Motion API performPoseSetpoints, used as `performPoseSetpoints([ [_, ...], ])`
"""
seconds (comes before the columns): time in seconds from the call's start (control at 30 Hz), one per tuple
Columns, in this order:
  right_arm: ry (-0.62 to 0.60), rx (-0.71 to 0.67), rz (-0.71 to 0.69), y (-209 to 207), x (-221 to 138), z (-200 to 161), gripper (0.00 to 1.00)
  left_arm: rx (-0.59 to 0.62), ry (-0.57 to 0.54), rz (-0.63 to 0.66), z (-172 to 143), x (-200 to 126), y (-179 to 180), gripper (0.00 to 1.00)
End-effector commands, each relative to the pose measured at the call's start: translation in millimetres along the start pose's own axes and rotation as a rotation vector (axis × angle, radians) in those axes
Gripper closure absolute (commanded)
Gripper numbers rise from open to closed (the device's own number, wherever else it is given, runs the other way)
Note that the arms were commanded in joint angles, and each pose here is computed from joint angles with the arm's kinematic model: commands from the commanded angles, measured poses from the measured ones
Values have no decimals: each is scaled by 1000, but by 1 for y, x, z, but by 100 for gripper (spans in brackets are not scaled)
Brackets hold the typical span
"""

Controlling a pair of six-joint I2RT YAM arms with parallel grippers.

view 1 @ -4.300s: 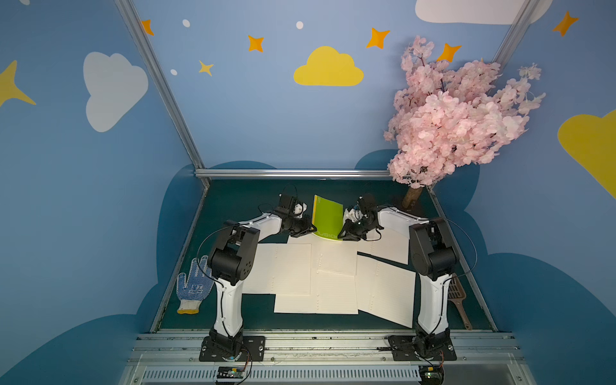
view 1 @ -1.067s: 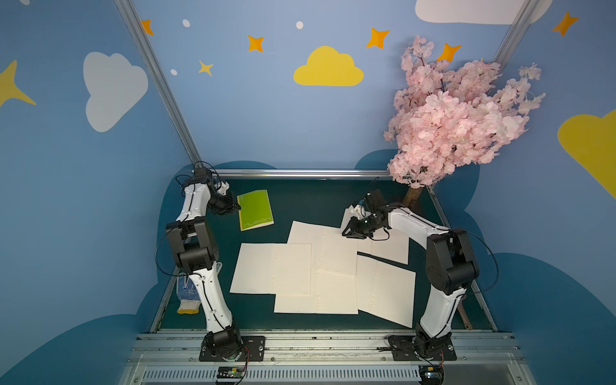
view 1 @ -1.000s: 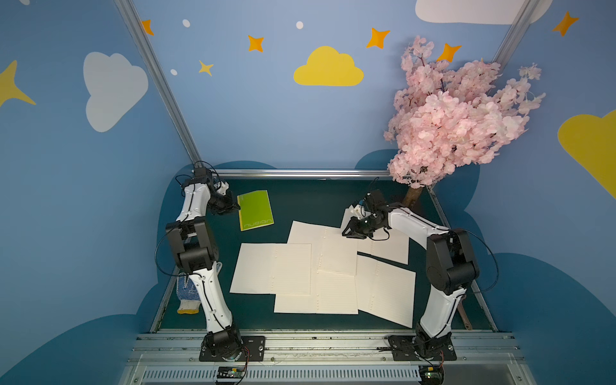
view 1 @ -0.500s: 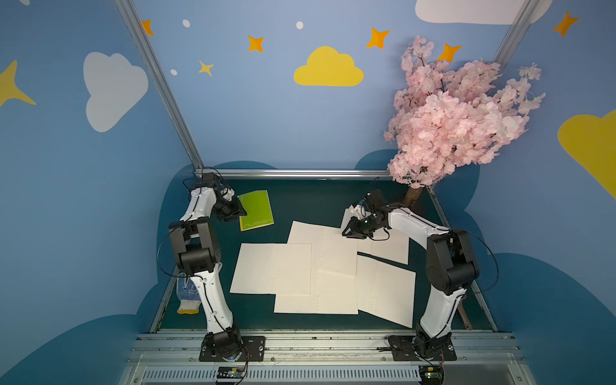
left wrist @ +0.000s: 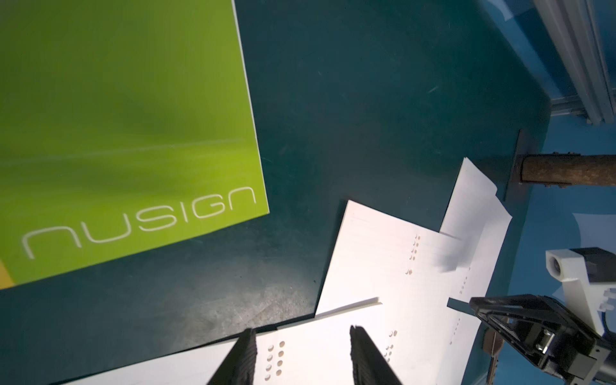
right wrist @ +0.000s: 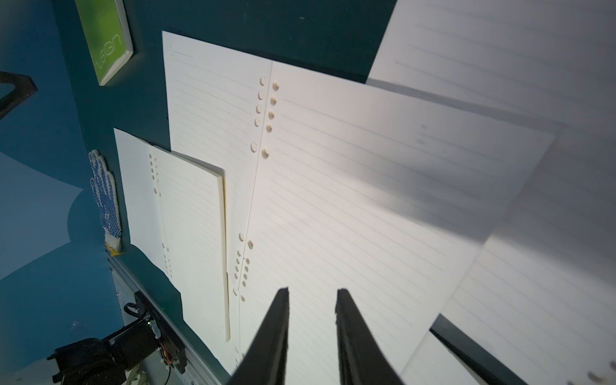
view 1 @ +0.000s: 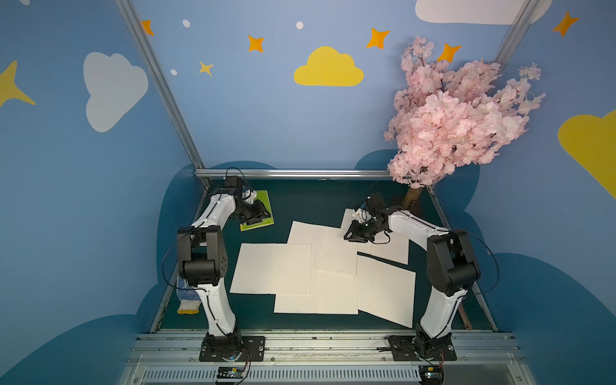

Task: Close the notebook
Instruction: Place the notebook at the center of the board.

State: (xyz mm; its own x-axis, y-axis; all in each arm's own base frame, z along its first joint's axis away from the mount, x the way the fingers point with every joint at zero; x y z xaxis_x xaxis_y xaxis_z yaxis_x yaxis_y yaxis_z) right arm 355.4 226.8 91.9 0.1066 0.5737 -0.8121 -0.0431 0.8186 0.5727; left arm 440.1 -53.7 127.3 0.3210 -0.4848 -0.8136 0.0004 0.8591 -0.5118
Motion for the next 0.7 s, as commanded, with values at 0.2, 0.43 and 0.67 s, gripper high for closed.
performPoseSetpoints([
  [0.2, -34, 24, -39, -8, -14, -3, 71, 40, -9, -39, -25, 21, -32, 49],
  [0.43, -40, 52, -68, -20, -19, -10, 68, 101, 34, -63, -40, 42, -45, 49],
  [0.67, -34, 76, -92, -30, -20, -18, 63, 117, 51, -66, -44, 56, -51, 48],
])
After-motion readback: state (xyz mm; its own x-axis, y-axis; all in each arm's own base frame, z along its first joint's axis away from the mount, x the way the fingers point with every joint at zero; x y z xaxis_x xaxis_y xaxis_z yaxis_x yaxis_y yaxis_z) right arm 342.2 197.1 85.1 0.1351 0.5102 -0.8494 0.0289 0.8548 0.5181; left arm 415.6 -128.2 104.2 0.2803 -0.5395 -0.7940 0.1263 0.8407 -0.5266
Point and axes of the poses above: each gripper's point midway between its finger pads, its own x axis out along the fingers, its own y axis along the line the jaws close on, z = x × y, the point moved 2 cm from there along -x, back along the fingers, and after that the axes turned 6 degrees about x, right-handed, at the moved point
